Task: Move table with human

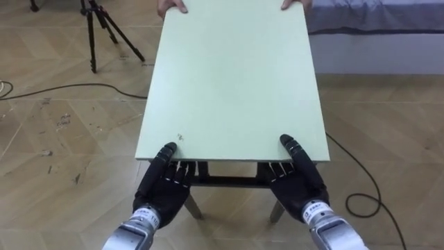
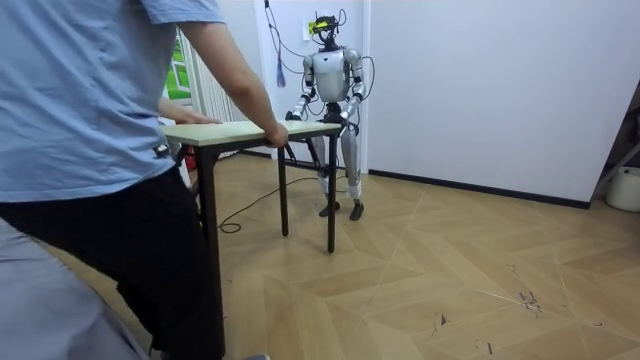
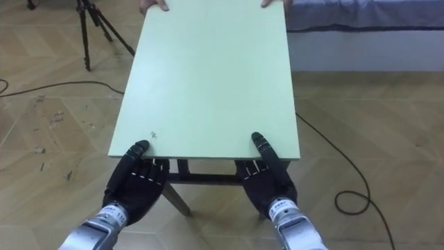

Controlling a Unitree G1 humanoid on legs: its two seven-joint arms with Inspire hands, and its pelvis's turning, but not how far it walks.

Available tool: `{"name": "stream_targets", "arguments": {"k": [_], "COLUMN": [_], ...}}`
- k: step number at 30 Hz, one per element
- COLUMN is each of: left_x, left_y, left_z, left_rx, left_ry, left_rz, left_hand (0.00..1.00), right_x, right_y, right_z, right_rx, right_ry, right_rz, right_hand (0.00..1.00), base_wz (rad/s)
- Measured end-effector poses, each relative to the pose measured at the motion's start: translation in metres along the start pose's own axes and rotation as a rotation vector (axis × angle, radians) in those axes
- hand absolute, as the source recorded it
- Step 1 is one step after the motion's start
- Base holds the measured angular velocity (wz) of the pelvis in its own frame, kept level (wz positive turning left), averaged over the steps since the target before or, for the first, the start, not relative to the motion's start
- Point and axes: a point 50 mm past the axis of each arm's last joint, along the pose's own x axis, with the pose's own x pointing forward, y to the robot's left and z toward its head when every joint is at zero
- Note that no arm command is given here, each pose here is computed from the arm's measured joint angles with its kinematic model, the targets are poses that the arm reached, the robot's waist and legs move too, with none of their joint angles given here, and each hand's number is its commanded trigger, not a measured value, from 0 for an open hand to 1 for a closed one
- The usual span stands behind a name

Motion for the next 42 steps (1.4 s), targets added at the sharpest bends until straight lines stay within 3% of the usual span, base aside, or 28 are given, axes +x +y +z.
{"name": "stream_targets", "arguments": {"k": [16, 42], "left_x": [-0.029, -0.06], "left_y": [-0.017, 0.013], "left_z": [-0.004, -0.022], "left_rx": [0.117, 0.079], "left_ry": [-0.048, -0.08], "left_rz": [-0.099, -0.071], "left_hand": [1.0, 1.0], "right_x": [-0.027, -0.058], "right_y": [0.004, -0.018], "right_z": [-0.008, -0.026], "right_rx": [0.04, 0.027], "right_ry": [-0.065, -0.051], "right_rz": [0.074, 0.093], "right_hand": [1.0, 1.0], "base_wz": [-0.01, 0.01]}}
